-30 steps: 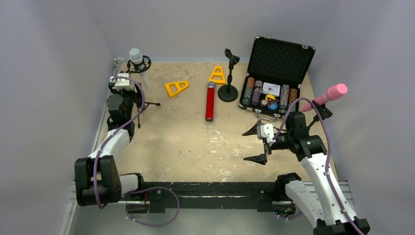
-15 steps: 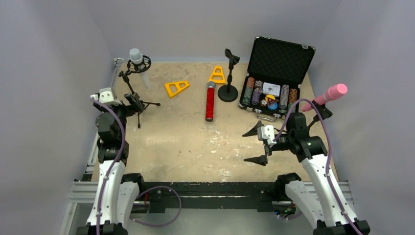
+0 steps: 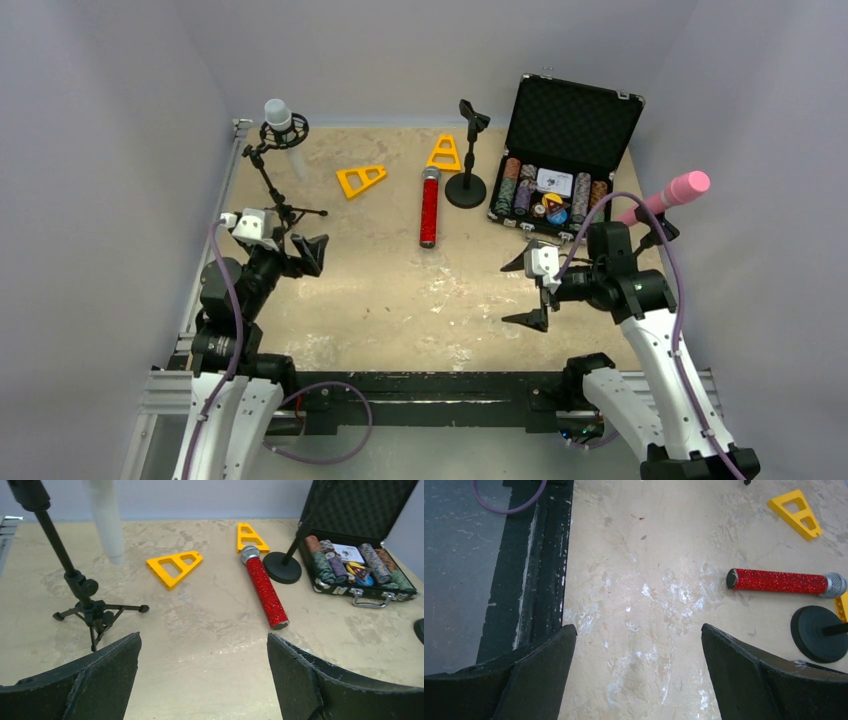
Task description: Attach the microphones to the stand
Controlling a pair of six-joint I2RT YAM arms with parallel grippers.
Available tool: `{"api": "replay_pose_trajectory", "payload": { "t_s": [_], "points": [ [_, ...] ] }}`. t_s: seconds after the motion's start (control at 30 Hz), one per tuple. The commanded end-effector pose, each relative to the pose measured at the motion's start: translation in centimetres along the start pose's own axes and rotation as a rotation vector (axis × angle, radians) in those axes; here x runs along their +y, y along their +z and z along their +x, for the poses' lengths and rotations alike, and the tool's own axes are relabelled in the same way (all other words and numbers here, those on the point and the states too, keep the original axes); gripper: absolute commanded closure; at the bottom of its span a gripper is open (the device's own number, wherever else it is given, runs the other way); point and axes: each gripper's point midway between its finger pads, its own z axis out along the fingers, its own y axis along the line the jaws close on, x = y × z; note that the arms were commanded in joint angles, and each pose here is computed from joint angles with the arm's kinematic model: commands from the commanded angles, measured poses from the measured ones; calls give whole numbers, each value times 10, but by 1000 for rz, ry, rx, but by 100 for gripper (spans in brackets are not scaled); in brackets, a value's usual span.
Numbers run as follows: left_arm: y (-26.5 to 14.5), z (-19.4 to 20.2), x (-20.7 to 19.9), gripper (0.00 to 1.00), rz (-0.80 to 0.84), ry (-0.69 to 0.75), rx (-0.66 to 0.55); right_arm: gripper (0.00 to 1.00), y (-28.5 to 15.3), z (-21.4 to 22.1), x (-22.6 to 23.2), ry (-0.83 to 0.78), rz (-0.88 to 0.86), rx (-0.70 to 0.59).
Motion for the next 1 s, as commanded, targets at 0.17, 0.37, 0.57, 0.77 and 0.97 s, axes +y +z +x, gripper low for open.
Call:
{"api": "replay_pose_trajectory", "payload": {
  "t_s": [0.17,0.37,0.57,0.77,0.97],
  "points": [
    [-17,5,-39,1,192,-18,-3,1,-17,-26,-26,19,80,75],
    [-16,9,-48,1,239,-33,17,1,-21,-31,-45,62,112,113],
    [-17,8,-52,1,265,-40,10,1,-21,-36,-70,132,189,114],
    [-17,8,-56,1,285,-49,10,1,-24,-36,-84,164,231,137],
    [-18,8,-56,1,289,-51,11,1,-28,-41,-97,164,268,155]
  ]
}}
